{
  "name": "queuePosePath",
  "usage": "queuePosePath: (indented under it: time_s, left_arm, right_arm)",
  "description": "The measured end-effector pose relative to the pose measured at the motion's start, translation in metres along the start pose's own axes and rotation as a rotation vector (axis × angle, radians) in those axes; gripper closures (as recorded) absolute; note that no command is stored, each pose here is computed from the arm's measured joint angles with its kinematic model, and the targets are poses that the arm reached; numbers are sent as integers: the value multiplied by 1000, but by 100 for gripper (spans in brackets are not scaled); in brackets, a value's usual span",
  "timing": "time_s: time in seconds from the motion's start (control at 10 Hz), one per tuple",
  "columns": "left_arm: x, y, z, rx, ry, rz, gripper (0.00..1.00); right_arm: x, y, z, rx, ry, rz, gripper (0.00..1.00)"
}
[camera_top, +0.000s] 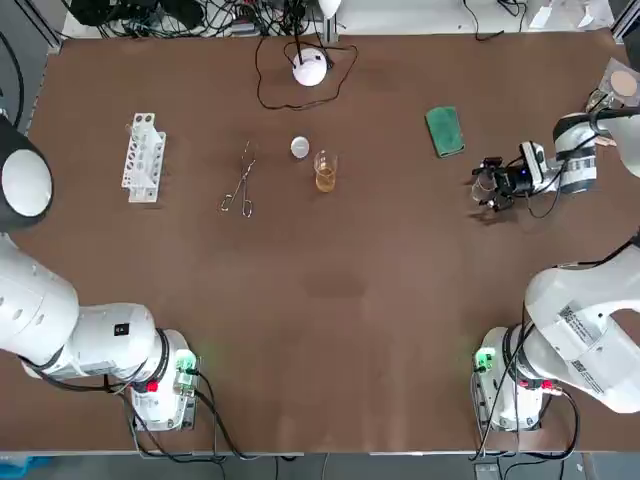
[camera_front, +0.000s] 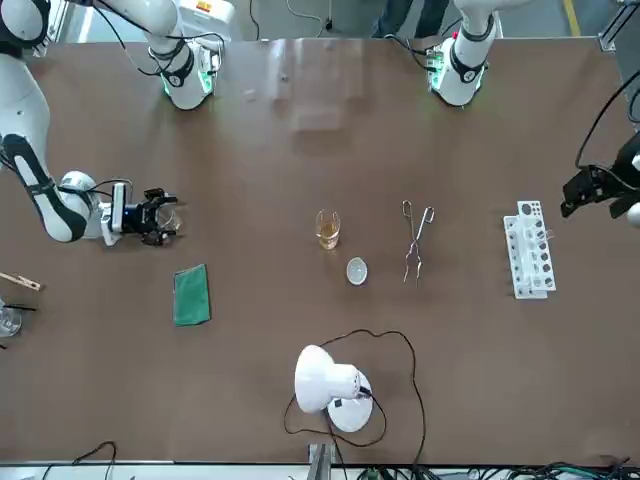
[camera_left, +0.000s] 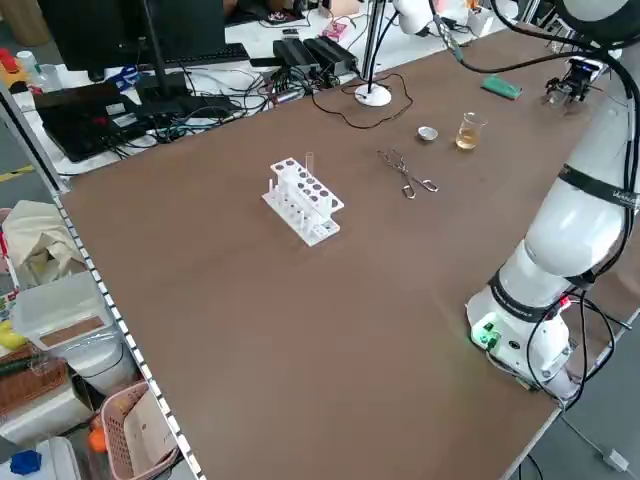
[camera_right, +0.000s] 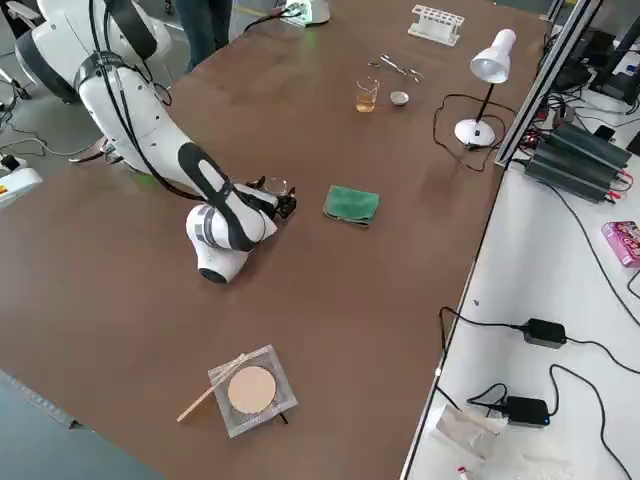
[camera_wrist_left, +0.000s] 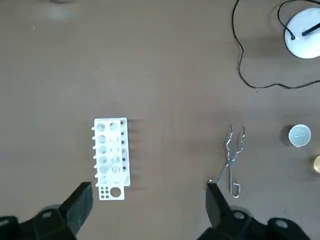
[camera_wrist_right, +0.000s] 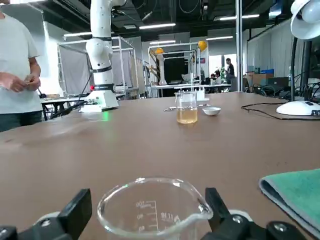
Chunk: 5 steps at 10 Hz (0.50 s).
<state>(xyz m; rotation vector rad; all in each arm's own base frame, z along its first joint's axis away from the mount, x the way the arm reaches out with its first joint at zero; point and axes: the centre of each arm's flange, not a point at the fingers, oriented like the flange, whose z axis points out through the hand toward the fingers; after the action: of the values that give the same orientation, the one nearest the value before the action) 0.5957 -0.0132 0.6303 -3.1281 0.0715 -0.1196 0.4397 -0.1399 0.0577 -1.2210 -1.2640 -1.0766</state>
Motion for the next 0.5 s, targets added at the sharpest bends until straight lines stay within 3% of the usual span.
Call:
queuePosePath:
  time_s: [0.5]
  left_arm:
    - [0, 2, -1, 0, 2, 2, 0]
  right_arm:
    - [10, 4, -3, 17, 35, 20, 0]
